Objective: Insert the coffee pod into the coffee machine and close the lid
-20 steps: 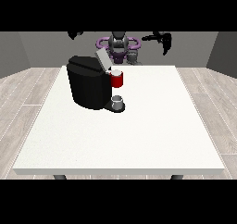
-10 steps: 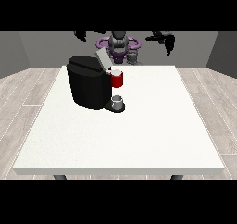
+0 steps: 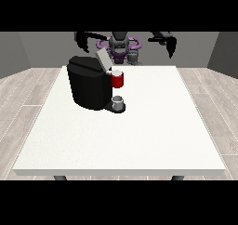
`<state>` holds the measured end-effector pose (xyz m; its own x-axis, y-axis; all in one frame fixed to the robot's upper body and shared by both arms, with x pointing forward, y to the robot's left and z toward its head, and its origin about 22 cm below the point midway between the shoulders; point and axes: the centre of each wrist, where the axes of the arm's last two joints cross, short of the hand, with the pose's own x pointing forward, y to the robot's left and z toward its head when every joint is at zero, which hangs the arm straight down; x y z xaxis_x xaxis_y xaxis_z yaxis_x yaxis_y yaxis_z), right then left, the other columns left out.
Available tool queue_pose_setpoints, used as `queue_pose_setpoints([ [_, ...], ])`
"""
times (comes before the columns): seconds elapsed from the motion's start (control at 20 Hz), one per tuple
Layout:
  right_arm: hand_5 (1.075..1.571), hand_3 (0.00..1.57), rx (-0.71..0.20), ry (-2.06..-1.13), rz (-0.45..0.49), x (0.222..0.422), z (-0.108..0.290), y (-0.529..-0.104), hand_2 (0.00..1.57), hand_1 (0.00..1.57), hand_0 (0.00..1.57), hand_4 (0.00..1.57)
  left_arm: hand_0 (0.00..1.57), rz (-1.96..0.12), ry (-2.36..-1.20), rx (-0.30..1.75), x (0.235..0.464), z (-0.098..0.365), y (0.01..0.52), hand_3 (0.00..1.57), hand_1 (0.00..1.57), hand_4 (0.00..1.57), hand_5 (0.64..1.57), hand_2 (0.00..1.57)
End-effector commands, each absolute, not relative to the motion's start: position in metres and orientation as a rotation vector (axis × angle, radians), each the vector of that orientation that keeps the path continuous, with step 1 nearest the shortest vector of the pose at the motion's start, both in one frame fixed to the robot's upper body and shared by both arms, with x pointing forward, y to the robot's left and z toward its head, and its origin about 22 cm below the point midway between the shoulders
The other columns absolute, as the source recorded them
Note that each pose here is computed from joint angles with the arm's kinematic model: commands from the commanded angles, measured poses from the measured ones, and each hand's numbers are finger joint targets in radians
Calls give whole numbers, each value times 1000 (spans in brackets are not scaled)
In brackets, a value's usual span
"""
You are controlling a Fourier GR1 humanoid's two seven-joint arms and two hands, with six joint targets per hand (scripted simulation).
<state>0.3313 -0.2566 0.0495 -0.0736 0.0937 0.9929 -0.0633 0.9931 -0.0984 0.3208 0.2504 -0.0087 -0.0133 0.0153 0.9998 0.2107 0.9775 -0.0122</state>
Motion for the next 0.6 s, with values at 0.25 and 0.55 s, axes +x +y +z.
queue_pose_setpoints([
  [0.25,1571,0,-18,-1637,141,350,40,-253,0,0,0,0,0,-161,-1573,-146,293,1,235,0,0,0,1571,0],
  [0.55,1571,0,-2,-1677,234,370,63,-232,0,0,0,0,0,-136,-1663,-82,300,13,272,0,0,0,1571,0],
])
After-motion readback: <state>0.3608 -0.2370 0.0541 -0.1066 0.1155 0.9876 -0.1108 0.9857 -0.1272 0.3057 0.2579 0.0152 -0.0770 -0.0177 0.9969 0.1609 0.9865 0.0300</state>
